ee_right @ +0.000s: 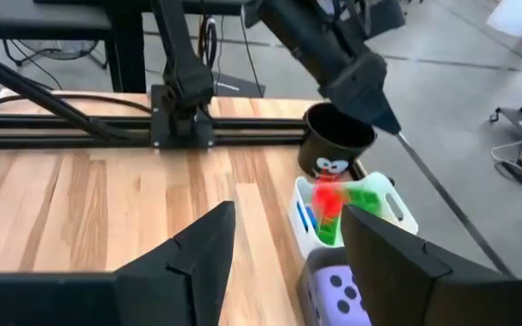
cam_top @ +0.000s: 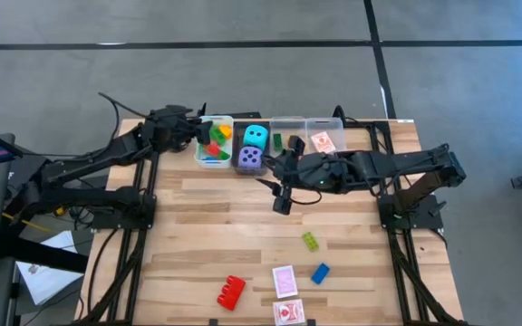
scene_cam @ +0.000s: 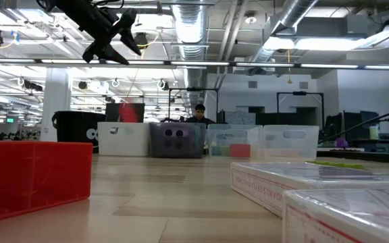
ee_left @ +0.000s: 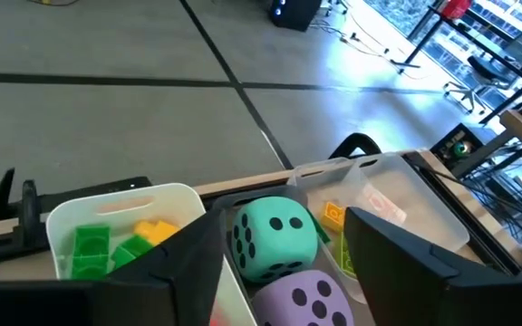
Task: Pick & Place Toys
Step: Put the big red 3-stud game piece into the white bin
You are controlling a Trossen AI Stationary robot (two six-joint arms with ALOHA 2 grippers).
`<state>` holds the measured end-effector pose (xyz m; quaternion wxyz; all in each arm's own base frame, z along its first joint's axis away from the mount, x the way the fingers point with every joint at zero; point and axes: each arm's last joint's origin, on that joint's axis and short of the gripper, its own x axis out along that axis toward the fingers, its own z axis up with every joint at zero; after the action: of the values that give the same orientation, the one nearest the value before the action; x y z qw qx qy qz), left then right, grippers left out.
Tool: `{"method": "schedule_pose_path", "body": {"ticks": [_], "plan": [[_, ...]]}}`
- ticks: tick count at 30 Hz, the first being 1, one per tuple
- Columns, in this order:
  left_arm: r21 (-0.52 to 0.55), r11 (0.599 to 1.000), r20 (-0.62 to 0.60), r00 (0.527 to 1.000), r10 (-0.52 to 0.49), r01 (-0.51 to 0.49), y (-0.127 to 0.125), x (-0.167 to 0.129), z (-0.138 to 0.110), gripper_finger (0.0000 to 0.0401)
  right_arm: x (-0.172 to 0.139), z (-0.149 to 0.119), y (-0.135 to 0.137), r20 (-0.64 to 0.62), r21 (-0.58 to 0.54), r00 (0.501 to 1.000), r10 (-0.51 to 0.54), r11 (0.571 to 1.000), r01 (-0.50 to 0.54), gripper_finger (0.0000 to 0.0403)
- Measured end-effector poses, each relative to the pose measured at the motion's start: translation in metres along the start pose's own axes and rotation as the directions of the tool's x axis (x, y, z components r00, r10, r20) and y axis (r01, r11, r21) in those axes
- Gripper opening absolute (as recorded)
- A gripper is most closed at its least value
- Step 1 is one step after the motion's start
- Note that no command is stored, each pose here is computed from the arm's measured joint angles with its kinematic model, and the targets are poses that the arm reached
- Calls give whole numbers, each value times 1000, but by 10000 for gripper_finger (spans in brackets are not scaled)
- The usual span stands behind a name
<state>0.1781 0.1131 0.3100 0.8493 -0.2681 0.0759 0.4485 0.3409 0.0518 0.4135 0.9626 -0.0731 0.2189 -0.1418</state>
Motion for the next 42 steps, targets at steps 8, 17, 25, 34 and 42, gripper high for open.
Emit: {"method": "schedule_pose_path", "body": {"ticks": [8,17,25,34,42], "plan": [[-2,1000,-1,1000,-1,1,0,0,0,270,-1,-10,2,-97,56,995,2,998,3,198],[-75,955,-183,937,-296,287,-17,-6,-10,277,-9,-33,16,-264,184,964,28,983,22,198],[-88,773,-260,734,-627,629,-62,-33,-27,277,-26,-51,53,-327,372,940,97,928,34,198],[-181,579,-247,534,-809,795,-113,-89,-60,277,-43,-75,84,-380,373,921,85,925,69,198],[-85,717,-167,699,-695,692,-166,-134,-105,277,-54,-81,86,-423,176,903,71,984,5,198]]}}
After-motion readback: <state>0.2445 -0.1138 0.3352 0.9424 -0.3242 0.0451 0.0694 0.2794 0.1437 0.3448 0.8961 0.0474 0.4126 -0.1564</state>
